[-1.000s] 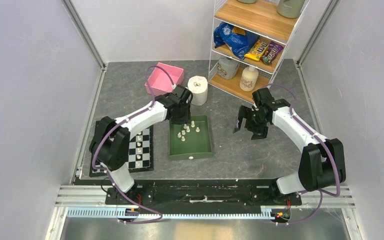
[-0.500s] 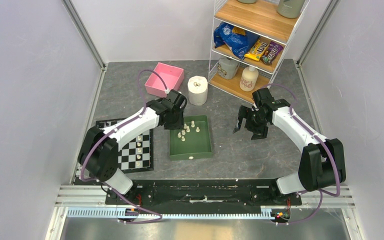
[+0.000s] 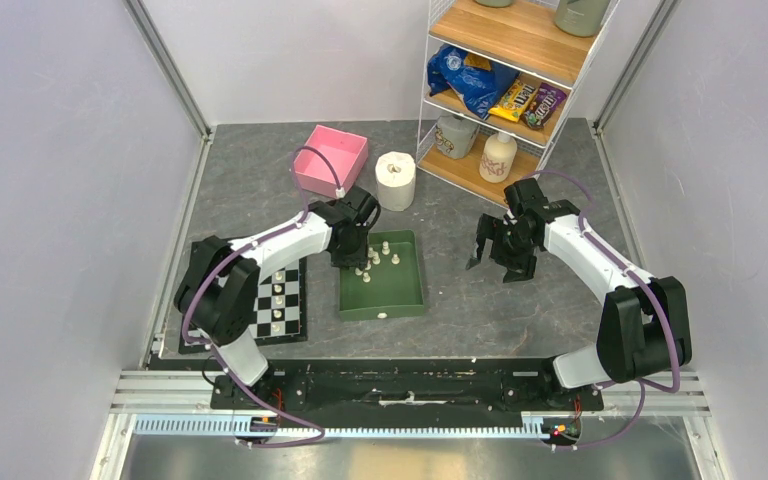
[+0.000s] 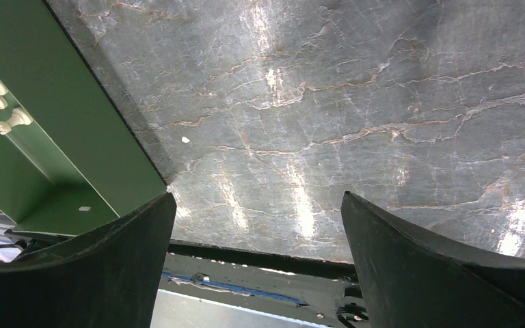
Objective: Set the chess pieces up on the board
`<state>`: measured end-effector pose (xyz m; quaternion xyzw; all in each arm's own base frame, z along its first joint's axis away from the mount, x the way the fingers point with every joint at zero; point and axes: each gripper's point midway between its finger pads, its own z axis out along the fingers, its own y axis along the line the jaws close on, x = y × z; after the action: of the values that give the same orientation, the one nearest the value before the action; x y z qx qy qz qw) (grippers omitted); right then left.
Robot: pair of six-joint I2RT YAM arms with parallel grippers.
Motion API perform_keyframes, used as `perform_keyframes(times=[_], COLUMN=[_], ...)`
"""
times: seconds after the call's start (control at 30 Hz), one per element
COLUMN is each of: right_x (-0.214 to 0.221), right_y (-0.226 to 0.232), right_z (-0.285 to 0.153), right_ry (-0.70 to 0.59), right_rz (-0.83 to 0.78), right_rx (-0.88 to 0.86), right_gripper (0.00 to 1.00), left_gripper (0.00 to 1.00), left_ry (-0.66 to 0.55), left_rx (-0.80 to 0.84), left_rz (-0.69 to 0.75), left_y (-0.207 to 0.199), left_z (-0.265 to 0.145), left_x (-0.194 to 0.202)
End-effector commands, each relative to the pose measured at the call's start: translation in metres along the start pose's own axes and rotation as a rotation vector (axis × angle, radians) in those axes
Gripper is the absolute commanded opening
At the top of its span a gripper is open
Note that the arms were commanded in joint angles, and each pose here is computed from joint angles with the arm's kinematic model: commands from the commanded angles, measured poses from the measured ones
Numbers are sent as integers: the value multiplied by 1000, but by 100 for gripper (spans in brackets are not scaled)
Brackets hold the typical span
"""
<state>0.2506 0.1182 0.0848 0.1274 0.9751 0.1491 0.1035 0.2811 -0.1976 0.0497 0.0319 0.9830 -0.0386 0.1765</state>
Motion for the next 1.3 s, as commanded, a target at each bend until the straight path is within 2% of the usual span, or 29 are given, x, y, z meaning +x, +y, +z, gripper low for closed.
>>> perform_keyframes(times=[0.0,0.33,0.7,1.03,1.27], right_x=[-6,-7,-7,-5,-6], right_y=[1,2,1,-1,0], right_z=[-5,-4,-3,-2,-2], right_ry=[-35,-31,-27,-24,-27], right_rz=[-11,-12,-15,-13,-15], right_rx=[-8,-8,-4,2,0], right_gripper=[99,99,99,99,99], left_gripper=[42,40,31,28,12], left_ry=[-35,-50,-57,-57,-75], left_rx=[6,11,5,11,32], left_rz=[28,30,28,26,26], left_y=[-5,-9,-8,-10,-13], left_z=[-1,7,12,15,6], left_x=[-13,-19,-21,-22,-24])
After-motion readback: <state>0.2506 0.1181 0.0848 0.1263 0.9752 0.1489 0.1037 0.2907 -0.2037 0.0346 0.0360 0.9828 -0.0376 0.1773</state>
